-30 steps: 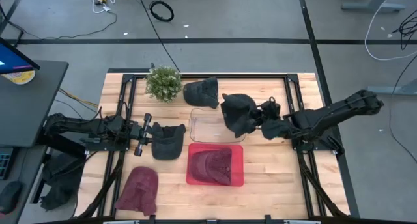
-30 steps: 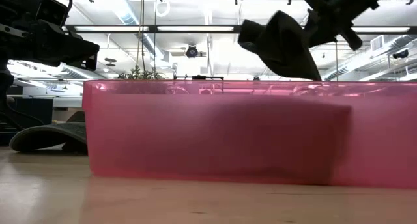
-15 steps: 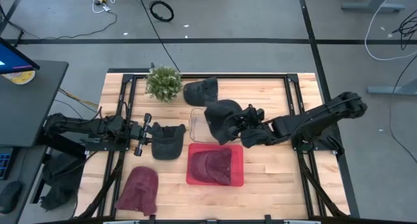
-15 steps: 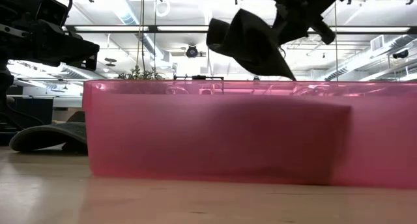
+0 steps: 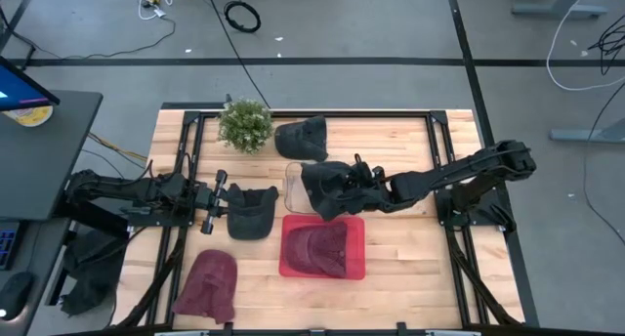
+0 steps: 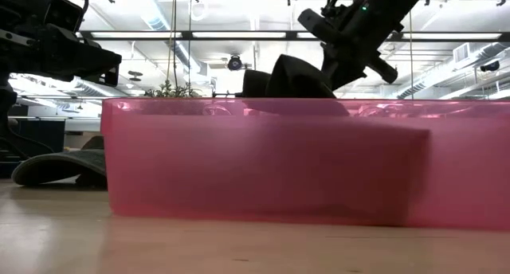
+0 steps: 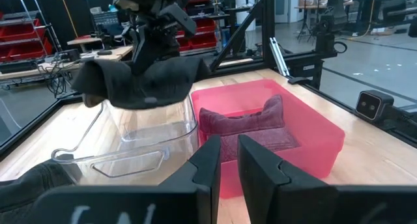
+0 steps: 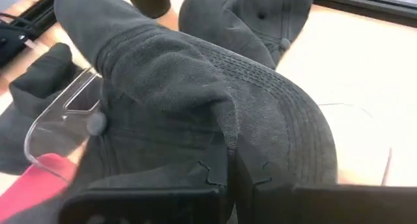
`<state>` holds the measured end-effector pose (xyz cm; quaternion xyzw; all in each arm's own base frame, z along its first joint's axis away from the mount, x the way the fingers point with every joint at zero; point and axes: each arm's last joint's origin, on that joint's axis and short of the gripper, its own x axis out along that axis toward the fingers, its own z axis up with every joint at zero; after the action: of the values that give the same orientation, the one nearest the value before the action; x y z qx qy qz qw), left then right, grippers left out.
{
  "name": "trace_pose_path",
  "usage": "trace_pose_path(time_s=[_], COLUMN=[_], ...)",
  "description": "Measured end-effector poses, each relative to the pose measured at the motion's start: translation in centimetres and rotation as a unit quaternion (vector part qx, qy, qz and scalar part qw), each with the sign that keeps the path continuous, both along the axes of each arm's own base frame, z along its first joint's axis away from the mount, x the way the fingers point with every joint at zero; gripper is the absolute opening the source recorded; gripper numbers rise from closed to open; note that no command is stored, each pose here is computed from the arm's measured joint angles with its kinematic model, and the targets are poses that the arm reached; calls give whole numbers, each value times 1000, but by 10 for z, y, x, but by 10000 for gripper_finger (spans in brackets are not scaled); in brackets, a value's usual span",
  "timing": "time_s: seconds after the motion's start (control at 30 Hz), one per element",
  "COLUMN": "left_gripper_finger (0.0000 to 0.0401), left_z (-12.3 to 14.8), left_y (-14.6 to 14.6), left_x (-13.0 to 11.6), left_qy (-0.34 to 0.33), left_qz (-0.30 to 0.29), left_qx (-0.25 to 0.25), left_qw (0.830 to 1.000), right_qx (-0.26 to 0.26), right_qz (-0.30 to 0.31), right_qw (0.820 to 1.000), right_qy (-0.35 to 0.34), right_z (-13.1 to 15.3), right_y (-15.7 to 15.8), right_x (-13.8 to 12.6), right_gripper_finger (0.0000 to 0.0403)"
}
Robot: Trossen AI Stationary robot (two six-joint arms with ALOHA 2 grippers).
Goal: Pick & Place hat
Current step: Put the top right black cap into the transparent bin
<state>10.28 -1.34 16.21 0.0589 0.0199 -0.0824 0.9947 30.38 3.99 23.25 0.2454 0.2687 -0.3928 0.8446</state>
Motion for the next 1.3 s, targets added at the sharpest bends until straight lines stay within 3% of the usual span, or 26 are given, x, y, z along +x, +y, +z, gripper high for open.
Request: trace_pose_path(time_s=[0.4, 1.0, 1.13, 1.3], left_gripper_finger=[55, 55, 55, 55], left_z=[0, 0, 0, 0], left_y=[0, 0, 0, 0], left_x=[0, 0, 0, 0], left_qy=[0, 0, 0, 0], left_qz=[0, 0, 0, 0], left_qx=[0, 0, 0, 0], left_qw=[1000, 1000, 1000, 1000], right_qx=[17, -31, -13, -33], right_qz=[-25, -34, -13, 31], right_qw=[999, 999, 1000, 999], right_qy=[22, 18, 23, 0], right_z=[-4, -13, -15, -6], right_y=[-3, -9, -8, -6], right_x=[-6, -8, -7, 0], right_gripper_finger=[3, 71, 93, 110])
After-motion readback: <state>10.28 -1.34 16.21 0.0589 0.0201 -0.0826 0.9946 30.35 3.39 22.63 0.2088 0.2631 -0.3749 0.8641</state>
